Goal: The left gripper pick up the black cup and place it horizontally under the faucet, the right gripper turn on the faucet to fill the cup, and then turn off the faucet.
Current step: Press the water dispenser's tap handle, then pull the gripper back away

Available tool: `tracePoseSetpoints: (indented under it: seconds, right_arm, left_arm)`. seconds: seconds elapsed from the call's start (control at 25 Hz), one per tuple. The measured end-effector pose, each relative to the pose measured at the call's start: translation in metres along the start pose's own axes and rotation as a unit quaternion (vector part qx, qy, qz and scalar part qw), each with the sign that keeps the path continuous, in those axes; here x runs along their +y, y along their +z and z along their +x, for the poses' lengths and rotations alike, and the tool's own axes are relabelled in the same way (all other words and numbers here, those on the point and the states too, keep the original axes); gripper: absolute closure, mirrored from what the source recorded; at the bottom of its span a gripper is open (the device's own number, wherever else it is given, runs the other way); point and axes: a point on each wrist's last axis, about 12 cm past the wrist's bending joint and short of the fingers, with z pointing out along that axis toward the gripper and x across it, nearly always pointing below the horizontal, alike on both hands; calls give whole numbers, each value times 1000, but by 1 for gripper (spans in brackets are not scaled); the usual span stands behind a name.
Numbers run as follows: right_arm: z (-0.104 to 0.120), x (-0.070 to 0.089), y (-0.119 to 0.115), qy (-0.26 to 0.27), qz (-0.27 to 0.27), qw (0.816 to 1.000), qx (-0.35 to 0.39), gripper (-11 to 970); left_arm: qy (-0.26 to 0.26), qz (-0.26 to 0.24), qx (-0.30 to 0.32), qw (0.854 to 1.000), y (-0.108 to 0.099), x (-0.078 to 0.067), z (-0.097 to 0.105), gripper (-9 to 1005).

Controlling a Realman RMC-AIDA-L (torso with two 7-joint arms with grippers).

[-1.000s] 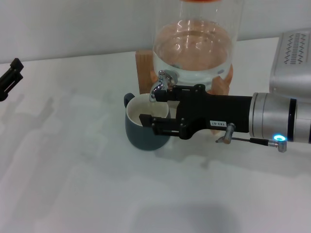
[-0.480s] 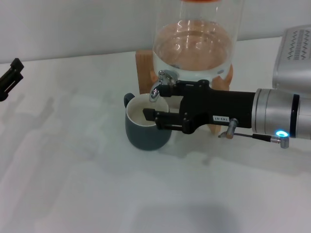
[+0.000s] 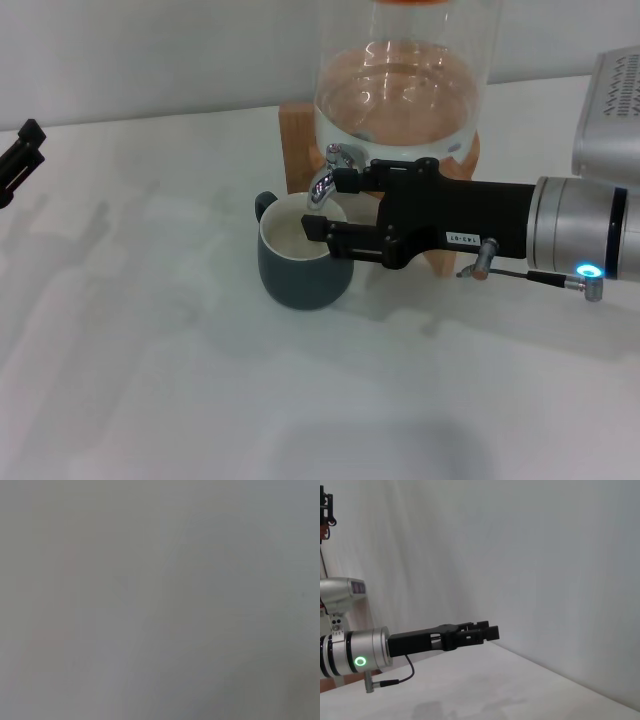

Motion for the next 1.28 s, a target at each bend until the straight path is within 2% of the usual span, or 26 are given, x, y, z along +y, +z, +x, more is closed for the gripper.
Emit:
tracePoseSetpoints:
  seconds: [1.28]
  right_arm:
    - [2, -12, -11, 7, 23, 1000, -2, 282]
  left_arm:
    - [2, 4, -3, 1000, 4, -1, -3, 106]
